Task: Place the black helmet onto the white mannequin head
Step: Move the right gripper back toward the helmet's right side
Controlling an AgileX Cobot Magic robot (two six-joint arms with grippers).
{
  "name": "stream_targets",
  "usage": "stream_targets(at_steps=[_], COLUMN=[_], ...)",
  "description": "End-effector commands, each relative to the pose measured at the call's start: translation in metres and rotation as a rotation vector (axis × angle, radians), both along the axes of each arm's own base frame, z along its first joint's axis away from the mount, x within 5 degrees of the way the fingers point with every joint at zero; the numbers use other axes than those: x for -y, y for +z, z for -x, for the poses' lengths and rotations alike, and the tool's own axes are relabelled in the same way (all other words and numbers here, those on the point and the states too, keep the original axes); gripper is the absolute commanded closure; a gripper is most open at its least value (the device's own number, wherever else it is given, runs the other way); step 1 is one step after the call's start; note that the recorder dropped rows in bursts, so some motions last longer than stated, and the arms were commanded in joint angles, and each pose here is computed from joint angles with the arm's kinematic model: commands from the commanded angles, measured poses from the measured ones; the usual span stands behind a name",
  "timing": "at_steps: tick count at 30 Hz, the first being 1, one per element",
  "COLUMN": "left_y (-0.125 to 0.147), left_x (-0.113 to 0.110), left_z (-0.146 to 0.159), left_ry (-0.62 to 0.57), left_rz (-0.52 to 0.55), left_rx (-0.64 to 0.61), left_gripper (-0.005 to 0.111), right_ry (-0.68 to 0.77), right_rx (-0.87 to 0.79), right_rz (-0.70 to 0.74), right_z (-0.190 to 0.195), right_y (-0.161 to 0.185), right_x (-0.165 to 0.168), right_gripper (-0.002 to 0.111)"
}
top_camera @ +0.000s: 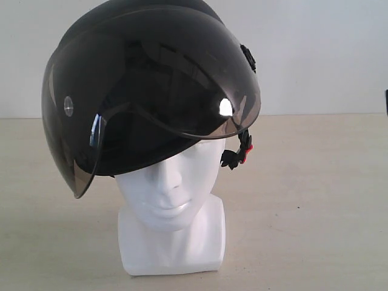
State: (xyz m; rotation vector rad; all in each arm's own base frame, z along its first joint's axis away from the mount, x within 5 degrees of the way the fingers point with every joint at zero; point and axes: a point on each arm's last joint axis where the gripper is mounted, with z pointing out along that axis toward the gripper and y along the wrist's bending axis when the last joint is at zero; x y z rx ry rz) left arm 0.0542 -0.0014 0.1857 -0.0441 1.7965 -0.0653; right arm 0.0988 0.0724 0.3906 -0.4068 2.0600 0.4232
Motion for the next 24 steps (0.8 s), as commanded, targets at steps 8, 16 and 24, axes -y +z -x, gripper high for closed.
stream_targets(at_steps=[8,16,24], left_y=[-0.001,-0.001,-0.001], left_x=[0.000,0.000,0.000], left_z=[0.000,0.000,0.000], left_ry=[0.004,0.004,0.004], left_rz=[0.011,0.011,0.011], left_rx=[-0.001,-0.001,-0.001], left_gripper=[0.094,0.094,0.094], right_ry=[-0.067,0.046,-0.002], right_rx=[0.129,0.010,-0.067], right_rz=[0.134,0.150,0.287], right_z=[-0.031,-0.020,-0.034], right_y=[0.048,0.062,0.059], right_x=[-0.013,-0.018,-0.023], right_gripper=[0.108,0.108,0.108])
